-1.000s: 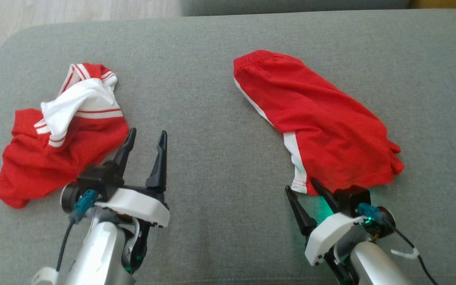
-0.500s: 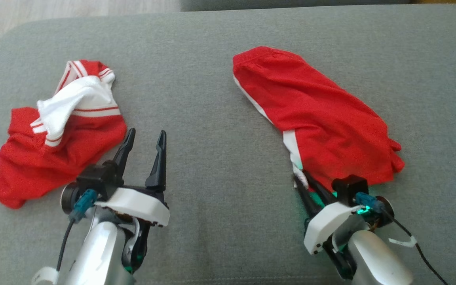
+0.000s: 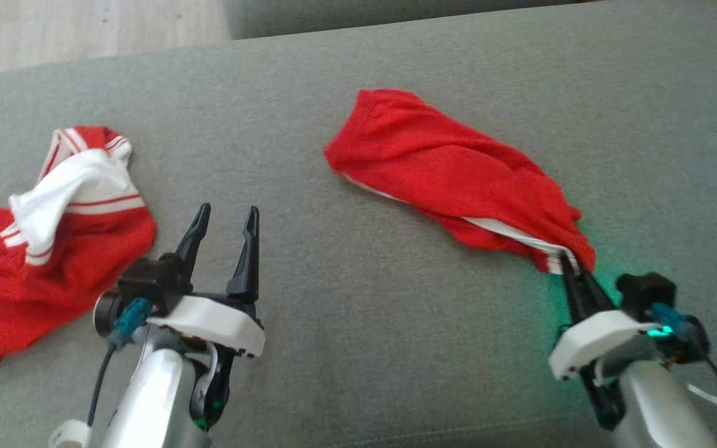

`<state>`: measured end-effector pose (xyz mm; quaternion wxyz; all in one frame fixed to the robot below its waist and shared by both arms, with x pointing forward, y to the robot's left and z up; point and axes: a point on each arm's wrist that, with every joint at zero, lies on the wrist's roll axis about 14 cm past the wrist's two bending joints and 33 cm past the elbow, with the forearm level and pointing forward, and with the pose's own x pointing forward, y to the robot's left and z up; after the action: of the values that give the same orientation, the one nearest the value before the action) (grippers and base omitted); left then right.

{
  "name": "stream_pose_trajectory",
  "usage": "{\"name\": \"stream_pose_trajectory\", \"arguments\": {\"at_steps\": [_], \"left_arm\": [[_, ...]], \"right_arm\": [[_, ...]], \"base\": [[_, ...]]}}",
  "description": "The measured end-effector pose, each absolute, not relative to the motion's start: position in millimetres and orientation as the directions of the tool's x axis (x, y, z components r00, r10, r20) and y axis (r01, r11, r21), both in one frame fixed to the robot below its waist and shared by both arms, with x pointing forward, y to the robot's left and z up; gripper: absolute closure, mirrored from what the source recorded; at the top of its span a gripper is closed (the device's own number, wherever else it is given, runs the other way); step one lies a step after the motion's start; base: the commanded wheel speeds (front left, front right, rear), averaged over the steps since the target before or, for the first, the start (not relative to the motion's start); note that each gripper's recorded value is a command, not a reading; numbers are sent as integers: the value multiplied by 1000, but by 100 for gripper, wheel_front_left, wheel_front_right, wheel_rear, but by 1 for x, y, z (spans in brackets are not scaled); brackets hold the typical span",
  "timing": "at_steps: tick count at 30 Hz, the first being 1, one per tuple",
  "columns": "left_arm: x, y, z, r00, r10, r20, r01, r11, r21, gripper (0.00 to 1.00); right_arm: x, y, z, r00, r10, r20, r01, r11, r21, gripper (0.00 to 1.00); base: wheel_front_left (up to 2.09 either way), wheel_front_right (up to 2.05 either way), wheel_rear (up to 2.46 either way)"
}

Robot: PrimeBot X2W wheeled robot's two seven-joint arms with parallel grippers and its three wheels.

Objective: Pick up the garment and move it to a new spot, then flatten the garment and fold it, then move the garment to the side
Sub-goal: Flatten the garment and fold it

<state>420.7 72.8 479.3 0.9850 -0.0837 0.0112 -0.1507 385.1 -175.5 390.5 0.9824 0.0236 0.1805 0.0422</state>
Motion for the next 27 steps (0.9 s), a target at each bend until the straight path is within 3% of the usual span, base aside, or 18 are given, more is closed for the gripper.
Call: {"name": "stream_pose_trajectory", "arguments": {"at_steps": [5, 13, 27], "left_arm": [[421, 58, 478, 938, -346, 2, 341, 925, -165, 0], [412, 21, 456, 868, -492, -61, 481, 866, -139, 0], [468, -29, 402, 674, -686, -274, 737, 648, 192, 0]], "right_arm": [[375, -212, 397, 939, -9, -344, 25, 999, 40, 100], [377, -216, 406, 944, -21, -331, 33, 999, 31, 100], [387, -223, 392, 930, -42, -366, 55, 998, 26, 100]], "base": [[0, 0, 0], [0, 0, 0], [0, 0, 0]]}}
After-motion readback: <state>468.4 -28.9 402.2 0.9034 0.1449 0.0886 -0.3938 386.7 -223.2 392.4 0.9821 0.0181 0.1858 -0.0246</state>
